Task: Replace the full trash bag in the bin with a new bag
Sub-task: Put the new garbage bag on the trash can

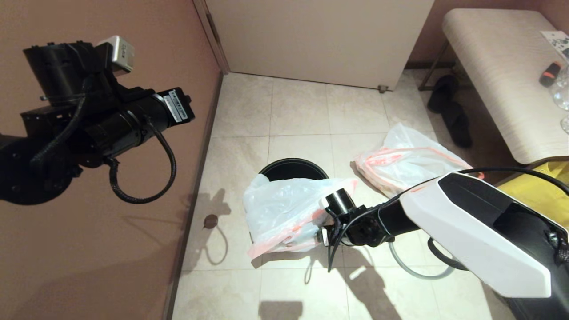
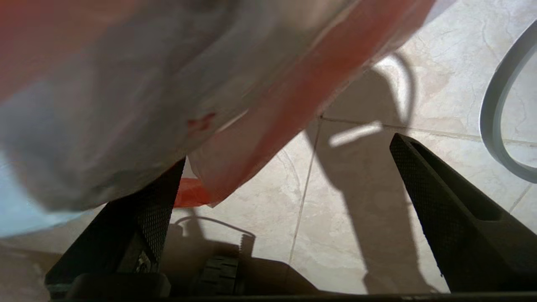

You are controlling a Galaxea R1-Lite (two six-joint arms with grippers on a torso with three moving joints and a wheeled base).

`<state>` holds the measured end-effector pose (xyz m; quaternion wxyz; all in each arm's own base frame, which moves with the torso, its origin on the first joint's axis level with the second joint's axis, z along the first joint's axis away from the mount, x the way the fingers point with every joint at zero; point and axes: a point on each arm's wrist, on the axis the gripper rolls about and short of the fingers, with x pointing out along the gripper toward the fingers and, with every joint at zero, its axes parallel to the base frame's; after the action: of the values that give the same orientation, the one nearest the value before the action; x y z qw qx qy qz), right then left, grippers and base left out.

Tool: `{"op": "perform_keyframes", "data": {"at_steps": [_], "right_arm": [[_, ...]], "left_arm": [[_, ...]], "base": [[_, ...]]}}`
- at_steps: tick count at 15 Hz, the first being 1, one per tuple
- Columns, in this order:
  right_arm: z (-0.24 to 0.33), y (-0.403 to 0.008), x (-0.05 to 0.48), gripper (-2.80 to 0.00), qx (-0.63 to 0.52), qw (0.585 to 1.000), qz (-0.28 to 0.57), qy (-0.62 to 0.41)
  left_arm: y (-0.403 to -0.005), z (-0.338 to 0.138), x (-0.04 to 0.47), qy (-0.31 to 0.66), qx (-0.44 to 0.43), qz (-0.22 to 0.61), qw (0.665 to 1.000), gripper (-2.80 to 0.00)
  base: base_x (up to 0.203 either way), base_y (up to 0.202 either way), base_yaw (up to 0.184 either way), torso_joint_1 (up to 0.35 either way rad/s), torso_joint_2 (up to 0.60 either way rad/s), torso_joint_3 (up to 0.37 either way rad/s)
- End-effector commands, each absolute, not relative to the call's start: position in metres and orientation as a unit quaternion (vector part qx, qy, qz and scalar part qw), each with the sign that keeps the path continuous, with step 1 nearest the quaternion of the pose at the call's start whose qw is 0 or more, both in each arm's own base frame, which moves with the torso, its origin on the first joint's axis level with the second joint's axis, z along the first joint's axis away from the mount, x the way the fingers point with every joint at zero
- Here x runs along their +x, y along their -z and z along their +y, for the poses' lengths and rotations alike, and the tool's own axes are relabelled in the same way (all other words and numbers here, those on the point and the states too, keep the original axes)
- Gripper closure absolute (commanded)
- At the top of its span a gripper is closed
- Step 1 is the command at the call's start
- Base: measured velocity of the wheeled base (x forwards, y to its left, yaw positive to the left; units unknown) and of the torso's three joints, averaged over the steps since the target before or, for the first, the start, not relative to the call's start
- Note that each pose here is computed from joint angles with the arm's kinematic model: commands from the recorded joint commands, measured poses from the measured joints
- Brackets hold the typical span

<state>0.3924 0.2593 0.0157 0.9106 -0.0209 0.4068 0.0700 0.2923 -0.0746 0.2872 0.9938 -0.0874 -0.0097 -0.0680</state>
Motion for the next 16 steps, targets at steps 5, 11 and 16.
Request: {"op": "perform_keyframes", "data": {"at_steps": [5, 11, 16], "right_arm": [[0.256, 0.012, 0.397, -2.8, -0.033, 0.905, 0.422, -0.045], [0.257, -0.024, 0.399, -2.8, -0.007, 0.929, 0.366, -0.045], [0.245, -0.048, 0.339, -2.8, -0.02, 0.912, 0.405, -0.054]], "left_arm": [[-0.287, -0.075, 0.293, 0.068, -0.088, -0.011, 0.994, 0.0], [-0.288, -0.075, 0.292, 0.069, -0.088, -0.012, 0.994, 0.0], [-0.29, -0.075, 0.289, 0.07, -0.09, -0.015, 0.993, 0.0]], "base": [[0.0, 0.0, 0.0, 0.0, 0.0, 0.0], [0.0, 0.0, 0.0, 0.0, 0.0, 0.0], [0.0, 0.0, 0.0, 0.0, 0.0, 0.0]]}}
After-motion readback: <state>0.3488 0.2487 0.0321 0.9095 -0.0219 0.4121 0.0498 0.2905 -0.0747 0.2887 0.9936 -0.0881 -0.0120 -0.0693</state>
